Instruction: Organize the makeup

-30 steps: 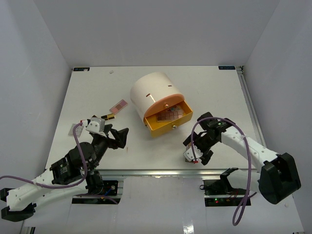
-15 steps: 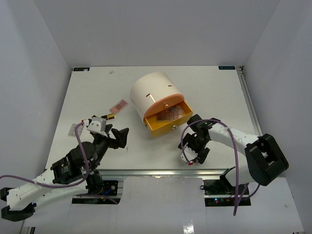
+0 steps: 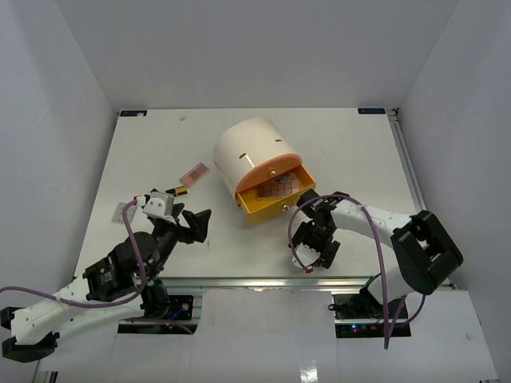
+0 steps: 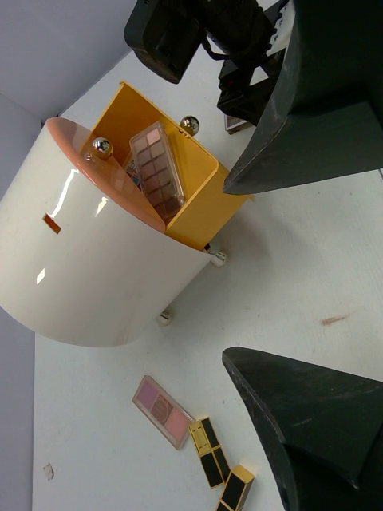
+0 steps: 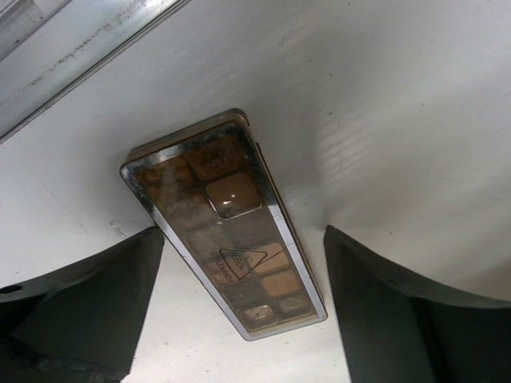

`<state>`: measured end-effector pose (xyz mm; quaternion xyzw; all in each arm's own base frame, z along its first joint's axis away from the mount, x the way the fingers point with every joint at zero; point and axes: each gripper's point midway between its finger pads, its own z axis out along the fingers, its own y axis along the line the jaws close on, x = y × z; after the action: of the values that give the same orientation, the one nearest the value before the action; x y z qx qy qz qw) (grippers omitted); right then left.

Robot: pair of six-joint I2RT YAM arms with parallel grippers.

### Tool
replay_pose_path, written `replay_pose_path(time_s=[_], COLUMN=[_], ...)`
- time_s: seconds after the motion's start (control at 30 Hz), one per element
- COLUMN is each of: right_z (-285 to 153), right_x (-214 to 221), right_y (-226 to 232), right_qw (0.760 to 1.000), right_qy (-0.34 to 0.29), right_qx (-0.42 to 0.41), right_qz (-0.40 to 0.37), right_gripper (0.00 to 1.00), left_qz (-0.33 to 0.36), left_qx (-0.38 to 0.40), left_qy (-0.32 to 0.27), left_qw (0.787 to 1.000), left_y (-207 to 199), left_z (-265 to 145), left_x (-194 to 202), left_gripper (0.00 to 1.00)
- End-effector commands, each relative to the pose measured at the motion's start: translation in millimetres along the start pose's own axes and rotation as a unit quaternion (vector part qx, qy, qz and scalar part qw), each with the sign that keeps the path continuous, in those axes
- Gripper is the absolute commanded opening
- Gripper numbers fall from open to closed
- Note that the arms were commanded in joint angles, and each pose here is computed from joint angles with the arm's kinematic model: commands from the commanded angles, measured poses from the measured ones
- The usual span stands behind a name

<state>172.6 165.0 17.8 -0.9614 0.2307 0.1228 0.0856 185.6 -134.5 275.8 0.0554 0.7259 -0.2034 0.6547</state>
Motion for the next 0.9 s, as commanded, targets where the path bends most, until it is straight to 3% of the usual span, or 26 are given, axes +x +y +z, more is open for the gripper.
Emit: replay_pose_path(time_s=[0.0, 0.1, 0.3, 0.47, 0.63, 0.87], right_z=[12, 16, 12, -21, -83, -154], right_x=[-10, -13, -18, -38, -67, -85], right_y=[2, 3, -3, -29, -50, -57], right_qw=[0.999, 0.999, 0.999, 0.99, 0.96, 0.921], right_qy=[-0.027, -0.032, -0.035, -0.066, -0.104, -0.127], right_qx=[-0.024, -0.032, -0.018, 0.064, 0.176, 0.274], right_qz=[-0.019, -0.007, 0.015, 0.104, 0.19, 0.246], right_gripper=[0.79, 0.62, 0.45, 0.29, 0.24, 0.2], left_qz=[-0.004, -0.006, -0.009, -0.015, -0.017, -0.014], left_qx=[-0.001, 0.0, 0.002, 0.007, 0.011, 0.012], left_qy=[-0.001, -0.003, -0.005, -0.01, -0.01, -0.005], left_qw=[1.0, 1.0, 1.0, 1.0, 1.0, 1.0], left_y=[2, 2, 2, 2, 0, -1], left_z=[-2, -2, -3, -5, -6, -4], left_x=[-1, -3, -4, -7, -7, -4], left_gripper=[0.88, 0.88, 0.88, 0.88, 0.88, 0.88])
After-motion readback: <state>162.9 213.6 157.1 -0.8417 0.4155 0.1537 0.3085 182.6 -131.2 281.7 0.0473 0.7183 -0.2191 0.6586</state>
